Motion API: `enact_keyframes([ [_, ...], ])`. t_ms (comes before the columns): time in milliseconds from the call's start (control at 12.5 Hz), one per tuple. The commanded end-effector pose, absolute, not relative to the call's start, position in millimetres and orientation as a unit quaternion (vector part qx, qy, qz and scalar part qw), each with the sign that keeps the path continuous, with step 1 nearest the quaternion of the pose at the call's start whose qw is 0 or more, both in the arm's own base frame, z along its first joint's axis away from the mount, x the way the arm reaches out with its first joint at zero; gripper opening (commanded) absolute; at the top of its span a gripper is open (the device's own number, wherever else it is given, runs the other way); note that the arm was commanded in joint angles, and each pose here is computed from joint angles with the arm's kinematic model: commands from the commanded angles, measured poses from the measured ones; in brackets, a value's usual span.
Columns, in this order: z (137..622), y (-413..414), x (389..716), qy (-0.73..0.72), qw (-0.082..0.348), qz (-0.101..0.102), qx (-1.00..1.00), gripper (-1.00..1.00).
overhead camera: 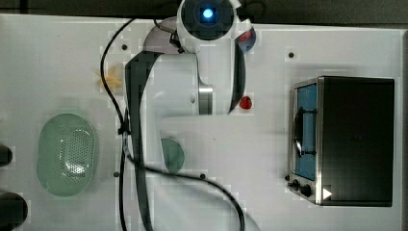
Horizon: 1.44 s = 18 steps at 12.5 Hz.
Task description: Pick ketchup from plate and place it on table.
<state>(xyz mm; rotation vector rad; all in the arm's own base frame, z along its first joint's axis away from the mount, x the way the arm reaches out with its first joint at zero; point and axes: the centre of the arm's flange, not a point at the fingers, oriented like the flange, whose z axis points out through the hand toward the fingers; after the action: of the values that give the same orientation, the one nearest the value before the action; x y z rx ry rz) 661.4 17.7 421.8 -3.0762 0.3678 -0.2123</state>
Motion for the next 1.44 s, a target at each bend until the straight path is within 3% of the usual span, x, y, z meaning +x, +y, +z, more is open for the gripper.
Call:
enact_keyframes([
  [80, 441, -21, 634, 0.149, 0.005, -0.021, -0.989, 0.24],
  [400, 447, -49, 584, 0.176, -0.008, 0.004, -0.984, 0.24],
  [800, 401, -69, 532, 0.199, -0.012, 0.031, -0.979, 0.24],
  [1040, 356, -67, 515, 0.226, -0.011, 0.009, -0.974, 0.24],
  [1360, 288, -39, 482, 0.285, -0.013, 0.022, -0.958, 0.24],
  [1440, 276, -31, 482, 0.29, -0.01, 0.014, -0.957, 0.24],
])
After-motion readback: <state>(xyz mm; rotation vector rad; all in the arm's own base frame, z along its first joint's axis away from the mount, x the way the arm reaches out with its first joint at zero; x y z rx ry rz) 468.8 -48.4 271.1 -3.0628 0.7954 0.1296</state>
